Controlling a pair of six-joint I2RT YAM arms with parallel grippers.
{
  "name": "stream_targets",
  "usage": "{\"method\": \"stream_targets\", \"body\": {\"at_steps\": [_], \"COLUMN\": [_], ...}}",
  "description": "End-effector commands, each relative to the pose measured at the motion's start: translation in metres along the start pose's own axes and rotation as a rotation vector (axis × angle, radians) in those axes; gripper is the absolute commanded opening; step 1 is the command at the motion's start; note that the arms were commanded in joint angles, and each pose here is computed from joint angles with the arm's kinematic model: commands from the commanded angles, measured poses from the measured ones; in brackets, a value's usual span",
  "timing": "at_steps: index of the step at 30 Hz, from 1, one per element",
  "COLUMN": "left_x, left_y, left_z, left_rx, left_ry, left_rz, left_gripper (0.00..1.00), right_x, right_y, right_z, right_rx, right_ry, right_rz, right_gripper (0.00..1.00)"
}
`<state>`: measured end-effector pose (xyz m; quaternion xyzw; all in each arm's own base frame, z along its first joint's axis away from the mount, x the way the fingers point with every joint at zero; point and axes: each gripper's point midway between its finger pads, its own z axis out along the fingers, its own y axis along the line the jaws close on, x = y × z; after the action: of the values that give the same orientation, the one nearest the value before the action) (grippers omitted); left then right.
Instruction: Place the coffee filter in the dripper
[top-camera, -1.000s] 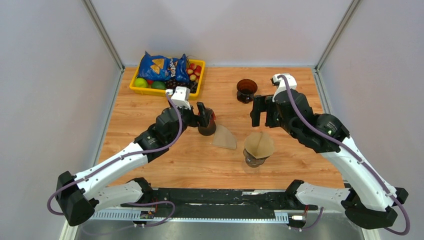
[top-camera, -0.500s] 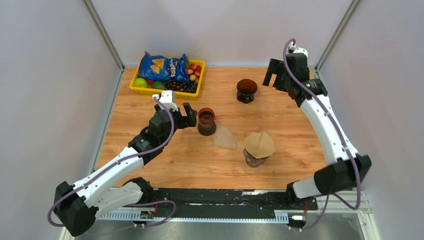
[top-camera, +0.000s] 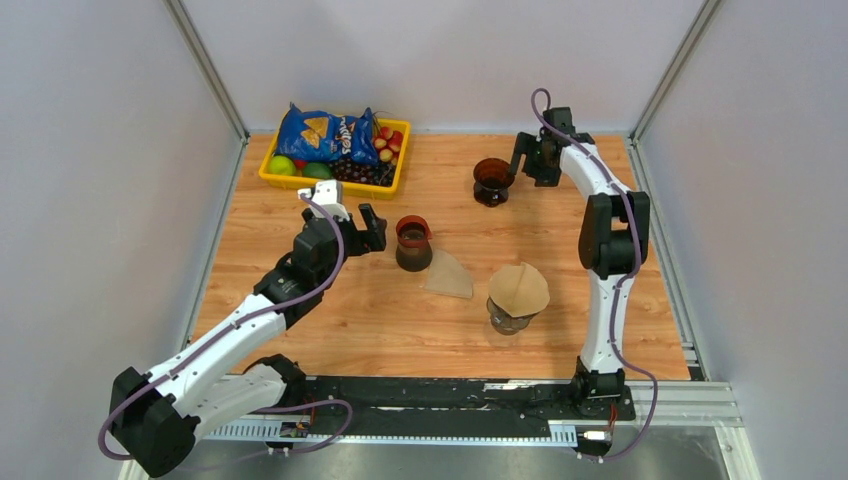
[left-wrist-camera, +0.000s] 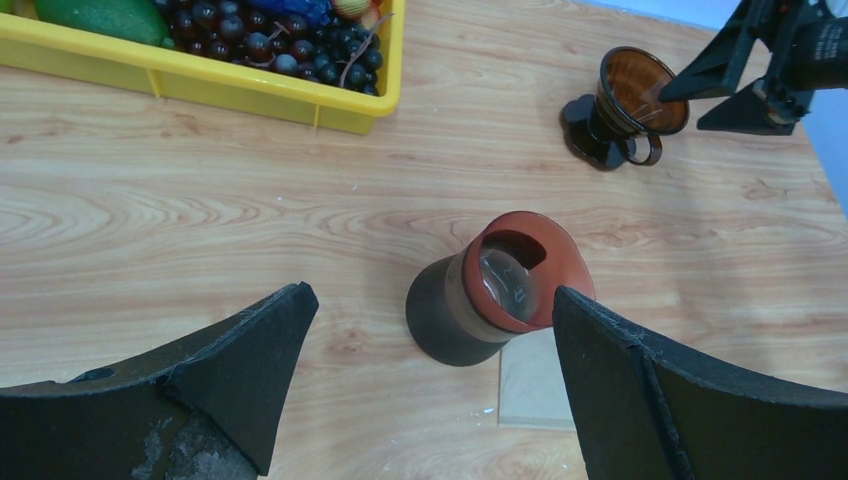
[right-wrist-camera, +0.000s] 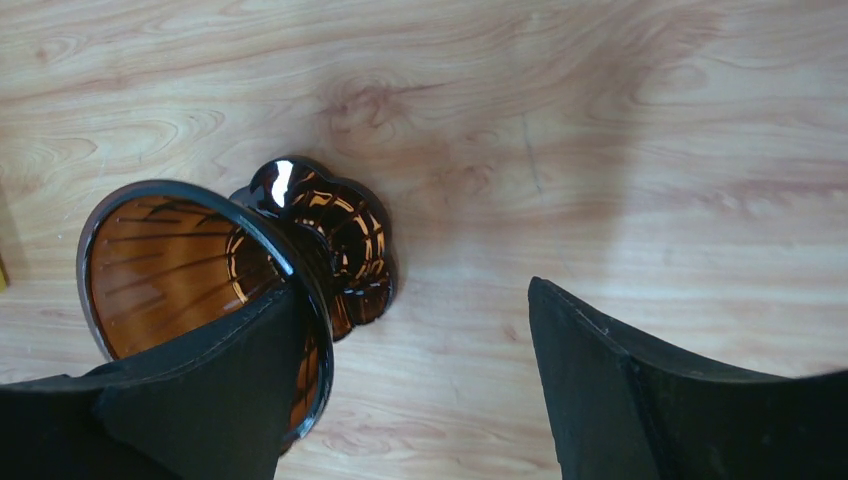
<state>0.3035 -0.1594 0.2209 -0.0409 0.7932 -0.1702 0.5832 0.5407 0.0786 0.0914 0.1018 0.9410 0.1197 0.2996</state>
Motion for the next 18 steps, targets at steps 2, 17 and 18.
{"method": "stream_targets", "body": {"at_steps": [2,17,18], "left_x": [0.0,0.004,0.004], "left_y": [-0.001,0.004,0.005], "left_z": [0.0,0.0,0.0], "left_rx": [0.011,-0.01,-0.013], "left_ry": [0.002,0.012,0.011], "left_rz": [-0.009,-0.004,-0.003], "left_gripper": [1.0,1.0,1.0], "right_x": [-0.025,-0.002,0.0], "right_y": [0.026,0.027,0.03], "right_z": [0.005,0.022,0.023], "right_rx": [-0.101,-0.126,-0.139], "right_ry": [-0.055,0.009,0.018], "right_rz": [0.001,0.032,0.035], "right_gripper": [0.81,0.6,0.58]}}
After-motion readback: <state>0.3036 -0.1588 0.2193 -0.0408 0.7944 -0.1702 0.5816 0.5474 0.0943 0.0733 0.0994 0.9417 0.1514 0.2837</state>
